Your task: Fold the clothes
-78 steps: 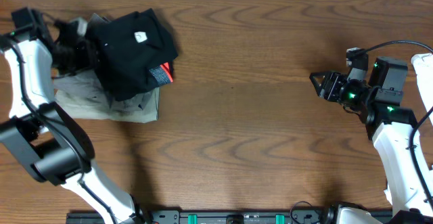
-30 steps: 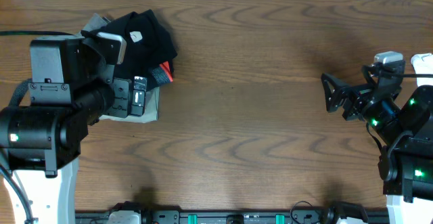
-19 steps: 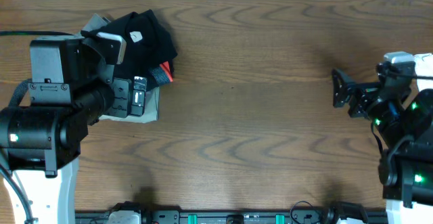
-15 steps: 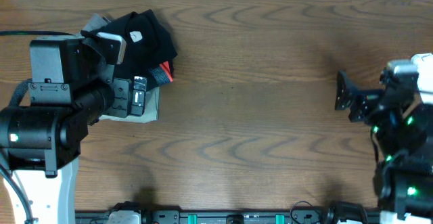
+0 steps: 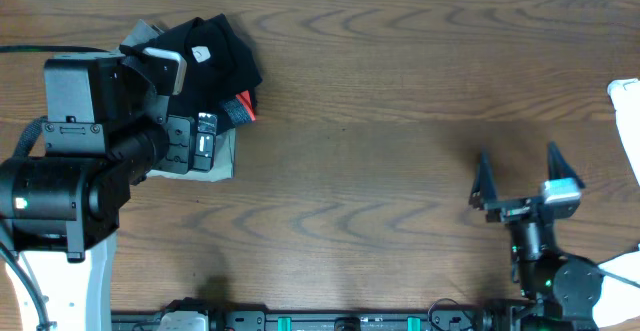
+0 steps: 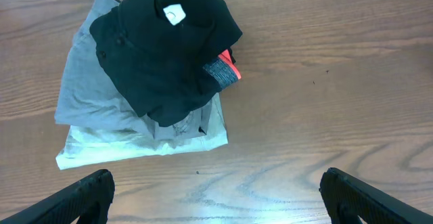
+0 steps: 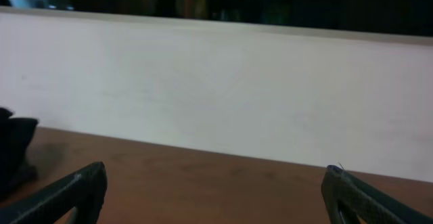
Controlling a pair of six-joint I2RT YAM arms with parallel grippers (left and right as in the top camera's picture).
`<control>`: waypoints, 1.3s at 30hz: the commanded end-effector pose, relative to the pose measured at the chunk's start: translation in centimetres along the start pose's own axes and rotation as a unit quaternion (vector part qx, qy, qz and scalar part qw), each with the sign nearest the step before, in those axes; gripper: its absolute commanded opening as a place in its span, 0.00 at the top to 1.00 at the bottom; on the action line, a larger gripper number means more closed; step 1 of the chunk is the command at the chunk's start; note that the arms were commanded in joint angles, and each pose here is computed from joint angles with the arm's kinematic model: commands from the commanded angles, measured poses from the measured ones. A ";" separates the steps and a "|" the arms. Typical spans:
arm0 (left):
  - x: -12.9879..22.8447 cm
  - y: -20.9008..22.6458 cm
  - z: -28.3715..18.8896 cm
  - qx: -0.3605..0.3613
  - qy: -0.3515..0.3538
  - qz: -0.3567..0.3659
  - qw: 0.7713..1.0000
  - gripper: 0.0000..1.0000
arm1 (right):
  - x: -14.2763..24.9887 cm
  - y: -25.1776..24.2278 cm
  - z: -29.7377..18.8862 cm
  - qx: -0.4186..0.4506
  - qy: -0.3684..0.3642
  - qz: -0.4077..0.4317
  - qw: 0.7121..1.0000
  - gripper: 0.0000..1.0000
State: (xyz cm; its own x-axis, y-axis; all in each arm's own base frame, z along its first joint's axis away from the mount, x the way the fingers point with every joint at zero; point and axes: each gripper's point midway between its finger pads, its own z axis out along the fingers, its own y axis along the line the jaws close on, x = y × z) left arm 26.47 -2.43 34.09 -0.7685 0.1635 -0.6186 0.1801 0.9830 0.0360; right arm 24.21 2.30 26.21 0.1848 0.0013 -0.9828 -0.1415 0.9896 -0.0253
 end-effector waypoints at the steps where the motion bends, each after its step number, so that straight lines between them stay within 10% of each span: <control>1: 0.2 0.0 0.0 -0.003 0.001 -0.003 1.000 0.02 | 2.0 0.5 -0.4 -0.001 -0.004 -0.002 1.000 0.01; 11: 0.2 0.0 0.0 -0.003 0.001 -0.003 1.000 0.02 | 3.7 0.4 -0.8 0.015 -0.008 0.002 1.000 0.01; 20: 0.2 0.0 0.0 -0.003 0.001 -0.003 1.000 0.02 | 10.5 0.5 -1.6 0.017 0.130 0.039 0.991 0.01; 39: 0.2 0.0 0.0 -0.003 0.001 -0.003 1.000 0.02 | 10.5 0.5 -1.6 0.018 0.131 0.040 0.990 0.01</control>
State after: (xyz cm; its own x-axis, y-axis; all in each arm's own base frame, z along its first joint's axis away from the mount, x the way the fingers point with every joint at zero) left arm 26.47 -2.43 34.09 -0.7686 0.1631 -0.6186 0.1798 0.9831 0.0358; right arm 24.53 2.53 15.76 -0.0775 0.0359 -0.9963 -0.1129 0.9926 0.0445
